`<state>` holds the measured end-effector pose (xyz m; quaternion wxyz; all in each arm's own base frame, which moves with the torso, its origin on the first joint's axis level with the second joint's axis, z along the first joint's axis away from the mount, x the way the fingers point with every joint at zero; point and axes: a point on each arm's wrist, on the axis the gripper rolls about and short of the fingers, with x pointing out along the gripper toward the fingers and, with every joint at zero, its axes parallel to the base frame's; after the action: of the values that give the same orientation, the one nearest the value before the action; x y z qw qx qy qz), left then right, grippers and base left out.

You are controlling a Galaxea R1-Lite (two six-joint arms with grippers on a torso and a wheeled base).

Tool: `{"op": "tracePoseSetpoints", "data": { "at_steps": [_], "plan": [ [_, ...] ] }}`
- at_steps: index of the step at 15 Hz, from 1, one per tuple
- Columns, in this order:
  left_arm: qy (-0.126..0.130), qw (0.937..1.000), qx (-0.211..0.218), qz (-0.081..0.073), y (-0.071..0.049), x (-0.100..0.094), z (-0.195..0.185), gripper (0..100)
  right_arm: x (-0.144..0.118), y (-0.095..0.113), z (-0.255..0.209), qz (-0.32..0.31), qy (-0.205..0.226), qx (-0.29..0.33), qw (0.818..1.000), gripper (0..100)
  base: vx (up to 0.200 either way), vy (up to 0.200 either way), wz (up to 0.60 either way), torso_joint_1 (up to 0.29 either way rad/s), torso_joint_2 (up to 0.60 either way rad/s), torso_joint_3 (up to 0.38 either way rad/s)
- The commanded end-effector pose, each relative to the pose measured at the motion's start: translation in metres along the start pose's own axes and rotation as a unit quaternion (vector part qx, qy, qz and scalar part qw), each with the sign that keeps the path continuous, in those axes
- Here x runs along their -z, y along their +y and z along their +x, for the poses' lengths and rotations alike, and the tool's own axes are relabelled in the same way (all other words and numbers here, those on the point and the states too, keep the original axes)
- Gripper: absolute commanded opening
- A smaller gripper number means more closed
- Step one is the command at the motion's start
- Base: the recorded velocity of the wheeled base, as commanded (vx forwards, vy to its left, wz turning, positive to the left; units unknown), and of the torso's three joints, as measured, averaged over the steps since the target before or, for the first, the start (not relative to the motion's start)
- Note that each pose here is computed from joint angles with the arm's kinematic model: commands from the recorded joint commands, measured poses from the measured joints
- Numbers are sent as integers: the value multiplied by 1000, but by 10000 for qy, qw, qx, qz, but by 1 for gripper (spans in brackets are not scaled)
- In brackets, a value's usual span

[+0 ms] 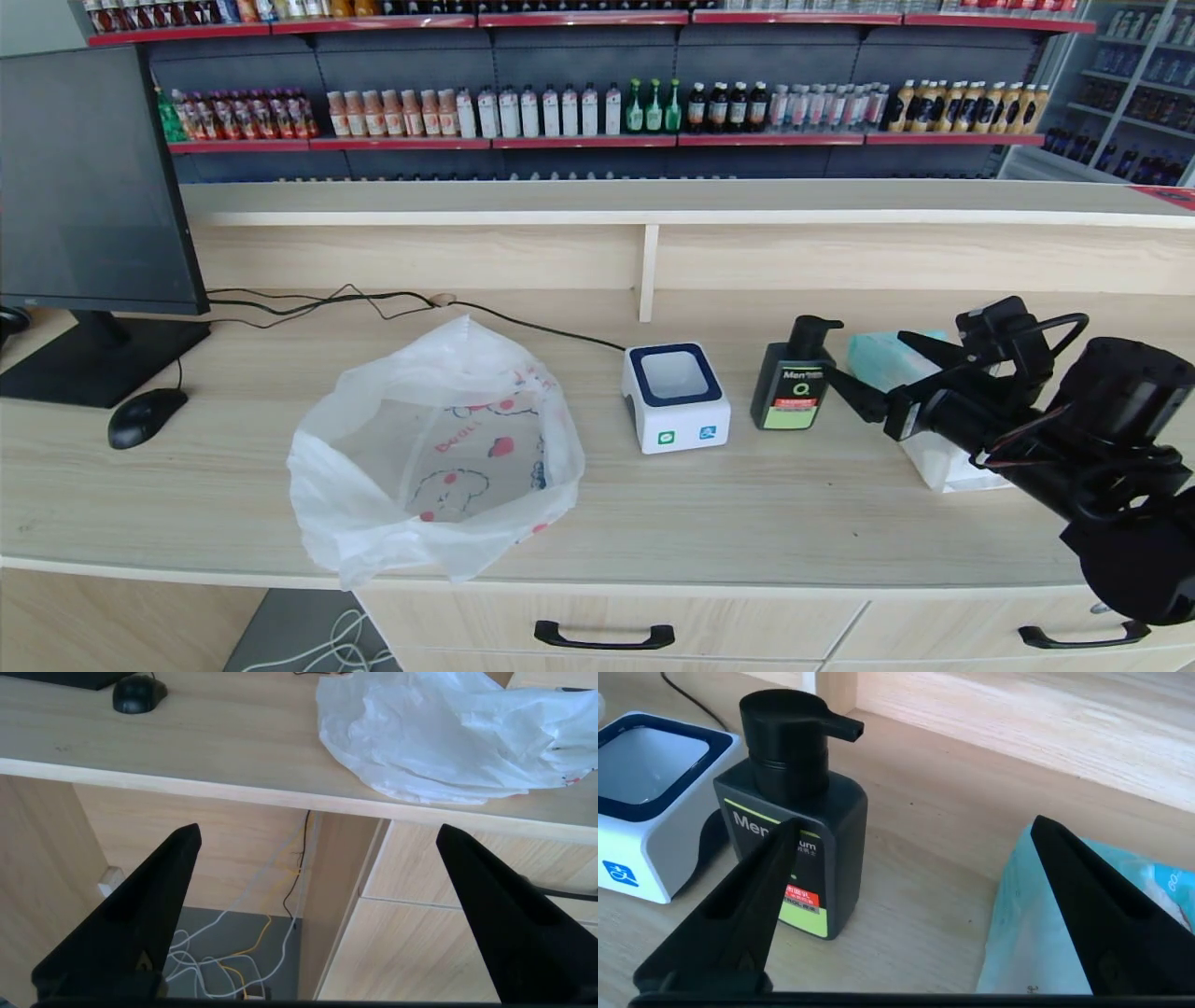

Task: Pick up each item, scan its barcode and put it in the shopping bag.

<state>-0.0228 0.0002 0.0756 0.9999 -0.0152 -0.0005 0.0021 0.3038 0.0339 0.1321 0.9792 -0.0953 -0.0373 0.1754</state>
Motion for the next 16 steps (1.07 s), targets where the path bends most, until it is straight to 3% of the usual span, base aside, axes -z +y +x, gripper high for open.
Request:
{"op": "tracePoseSetpoints", "data": {
  "at_steps": [1,16],
  "plan": [
    [-3,10000,-2,-1,0,0,0,100,1,-1,3,4,-17,0,10000,100,0,0,0,0,0,0],
    [-4,10000,-9,-1,0,0,0,100,10,-8,9,91,57,111,9999,100,0,0,0,0,0,0]
  ]
}}
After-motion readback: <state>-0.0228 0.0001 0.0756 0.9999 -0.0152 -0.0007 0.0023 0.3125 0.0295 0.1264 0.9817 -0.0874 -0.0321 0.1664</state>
